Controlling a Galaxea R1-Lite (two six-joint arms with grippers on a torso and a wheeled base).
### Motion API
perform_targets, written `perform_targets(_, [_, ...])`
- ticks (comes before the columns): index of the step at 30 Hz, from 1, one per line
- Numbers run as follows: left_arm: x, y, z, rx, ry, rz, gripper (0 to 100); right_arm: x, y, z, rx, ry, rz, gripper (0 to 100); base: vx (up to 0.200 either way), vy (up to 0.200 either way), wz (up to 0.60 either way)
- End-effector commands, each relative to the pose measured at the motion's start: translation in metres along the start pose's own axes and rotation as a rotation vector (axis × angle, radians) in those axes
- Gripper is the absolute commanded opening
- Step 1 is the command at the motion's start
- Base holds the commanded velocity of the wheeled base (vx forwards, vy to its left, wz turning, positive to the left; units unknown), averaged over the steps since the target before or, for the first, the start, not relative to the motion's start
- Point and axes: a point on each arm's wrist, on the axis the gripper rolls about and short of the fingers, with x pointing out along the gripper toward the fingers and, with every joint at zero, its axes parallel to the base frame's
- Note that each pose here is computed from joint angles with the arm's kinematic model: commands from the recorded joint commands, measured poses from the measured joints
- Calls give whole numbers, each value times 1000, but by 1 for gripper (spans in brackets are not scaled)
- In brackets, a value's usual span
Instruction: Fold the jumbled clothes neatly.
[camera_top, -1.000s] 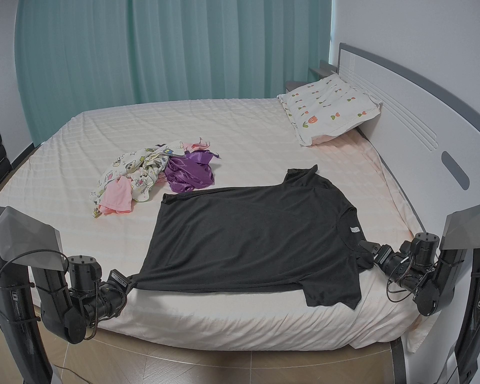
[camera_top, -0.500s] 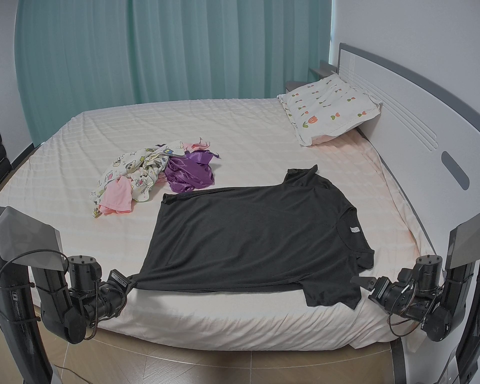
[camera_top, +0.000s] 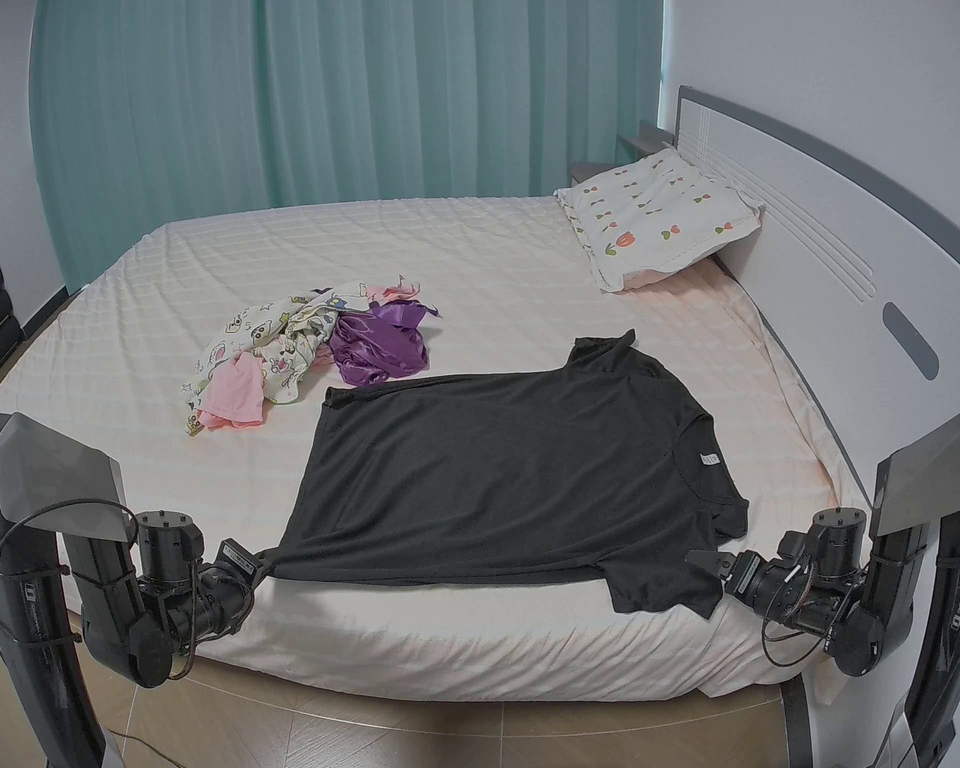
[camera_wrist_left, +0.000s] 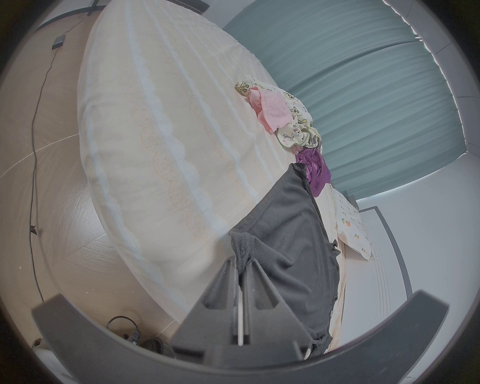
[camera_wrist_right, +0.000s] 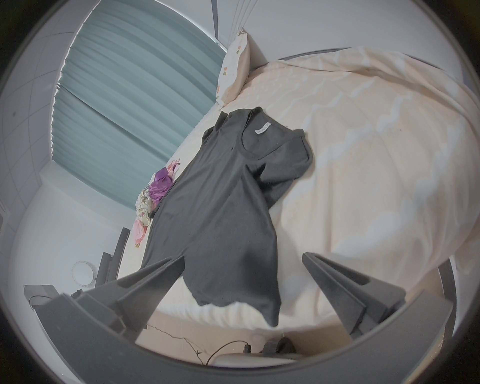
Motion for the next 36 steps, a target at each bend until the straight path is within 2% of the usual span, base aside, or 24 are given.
perform_targets(1, [0,0,-1,1,2,2,0,21,-6,2,-12,-13,6,100,0,0,0])
perform_targets(9, [0,0,-1,5,4,3,0,39,-10,9,-43,-43,21,100,0,0,0])
perform_targets(10, [0,0,-1,5,4,3,0,39,-10,9,-43,-43,21,0,0,0,0])
perform_targets(19, [1,1,-1,5,4,4,0,50,-11,32,-43,-134,49,0,0,0,0])
perform_targets(30, [0,1,-2,6,5,6,0,65,-15,32,-46,-143,55,0,0,0,0])
perform_targets(31, [0,1,-2,6,5,6,0,67,-16,33,-45,-145,57,100,0,0,0])
perform_targets(36, [1,1,-1,6,4,4,0,66,-15,35,-40,-153,60,100,0,0,0])
